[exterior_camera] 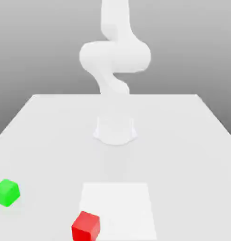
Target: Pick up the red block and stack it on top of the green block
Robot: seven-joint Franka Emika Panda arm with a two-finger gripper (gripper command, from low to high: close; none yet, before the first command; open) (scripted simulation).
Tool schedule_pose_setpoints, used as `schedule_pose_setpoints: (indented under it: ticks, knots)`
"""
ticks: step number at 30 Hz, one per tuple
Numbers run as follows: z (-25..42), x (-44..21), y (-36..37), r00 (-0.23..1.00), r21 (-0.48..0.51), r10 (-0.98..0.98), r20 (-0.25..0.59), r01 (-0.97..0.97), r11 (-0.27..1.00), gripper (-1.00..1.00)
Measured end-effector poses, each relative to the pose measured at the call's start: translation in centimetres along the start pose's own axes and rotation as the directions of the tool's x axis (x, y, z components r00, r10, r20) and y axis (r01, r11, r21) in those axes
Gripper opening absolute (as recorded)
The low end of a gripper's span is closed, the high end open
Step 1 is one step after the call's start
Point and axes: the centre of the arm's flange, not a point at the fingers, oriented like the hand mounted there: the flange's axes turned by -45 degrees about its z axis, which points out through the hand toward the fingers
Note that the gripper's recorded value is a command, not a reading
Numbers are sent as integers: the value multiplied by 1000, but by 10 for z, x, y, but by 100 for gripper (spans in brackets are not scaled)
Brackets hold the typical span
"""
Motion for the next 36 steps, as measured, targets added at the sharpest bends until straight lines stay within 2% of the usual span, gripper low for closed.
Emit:
schedule_pose_setpoints:
  ticks: [10,21,25,30,31,36]
  knots:
    - [191,-36,25,953,-77,130,272,-113,991,0]
    - [362,-153,60,802,-191,286,525,-216,957,0]
    - [409,-212,67,724,-234,336,602,-242,942,0]
    - [460,-262,70,704,-246,348,619,-248,937,0]
    - [466,-268,71,704,-246,349,619,-248,937,-100]
    - [466,-268,71,704,-246,349,619,-248,937,-100]
